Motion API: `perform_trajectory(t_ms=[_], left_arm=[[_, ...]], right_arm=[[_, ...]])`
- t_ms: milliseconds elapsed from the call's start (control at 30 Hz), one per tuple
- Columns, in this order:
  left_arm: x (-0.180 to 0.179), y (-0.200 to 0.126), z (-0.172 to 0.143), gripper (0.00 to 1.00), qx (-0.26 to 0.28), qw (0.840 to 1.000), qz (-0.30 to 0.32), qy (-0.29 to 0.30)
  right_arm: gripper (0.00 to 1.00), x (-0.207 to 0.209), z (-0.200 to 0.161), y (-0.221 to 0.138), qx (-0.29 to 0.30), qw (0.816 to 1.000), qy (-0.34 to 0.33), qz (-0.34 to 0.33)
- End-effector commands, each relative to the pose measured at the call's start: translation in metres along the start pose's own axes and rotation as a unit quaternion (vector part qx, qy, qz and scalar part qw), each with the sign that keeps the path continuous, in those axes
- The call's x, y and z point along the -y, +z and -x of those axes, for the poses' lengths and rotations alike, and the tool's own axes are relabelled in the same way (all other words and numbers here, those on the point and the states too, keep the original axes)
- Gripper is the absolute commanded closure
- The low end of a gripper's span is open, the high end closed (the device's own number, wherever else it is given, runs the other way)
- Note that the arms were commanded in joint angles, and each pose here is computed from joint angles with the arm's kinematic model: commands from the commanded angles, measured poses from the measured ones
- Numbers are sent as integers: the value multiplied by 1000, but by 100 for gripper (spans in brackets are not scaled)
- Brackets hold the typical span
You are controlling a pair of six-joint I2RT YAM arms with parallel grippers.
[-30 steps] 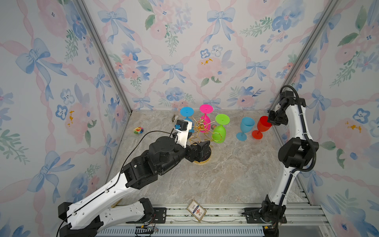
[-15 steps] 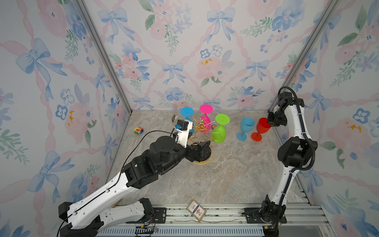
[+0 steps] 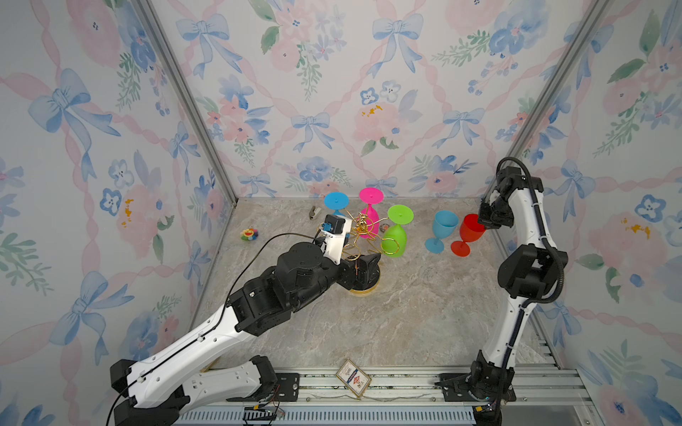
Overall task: Take the wine glass off the wine glass rack
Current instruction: Place the wine glass at the top-right of the table.
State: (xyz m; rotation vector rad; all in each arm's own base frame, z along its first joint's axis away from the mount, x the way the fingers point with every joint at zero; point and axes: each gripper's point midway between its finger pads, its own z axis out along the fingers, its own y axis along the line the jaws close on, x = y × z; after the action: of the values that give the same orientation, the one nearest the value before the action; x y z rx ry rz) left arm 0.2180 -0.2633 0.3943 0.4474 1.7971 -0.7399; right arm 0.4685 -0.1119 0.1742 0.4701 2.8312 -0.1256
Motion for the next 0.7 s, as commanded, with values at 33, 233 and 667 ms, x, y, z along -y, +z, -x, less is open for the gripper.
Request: perform_trajectory(t_ms=[33, 233, 667], left_arm=[[3, -4, 11, 2, 12, 1000, -7, 7], [3, -7, 11, 2, 14, 1000, -10, 5], [4, -3, 8, 2, 7, 1000, -13, 9]], right_arm=[[95, -2, -4, 3, -14, 1000, -12, -6], [82, -2, -4, 0, -11, 1000, -10, -6], [50, 4, 2, -30, 25, 1000, -5, -15]])
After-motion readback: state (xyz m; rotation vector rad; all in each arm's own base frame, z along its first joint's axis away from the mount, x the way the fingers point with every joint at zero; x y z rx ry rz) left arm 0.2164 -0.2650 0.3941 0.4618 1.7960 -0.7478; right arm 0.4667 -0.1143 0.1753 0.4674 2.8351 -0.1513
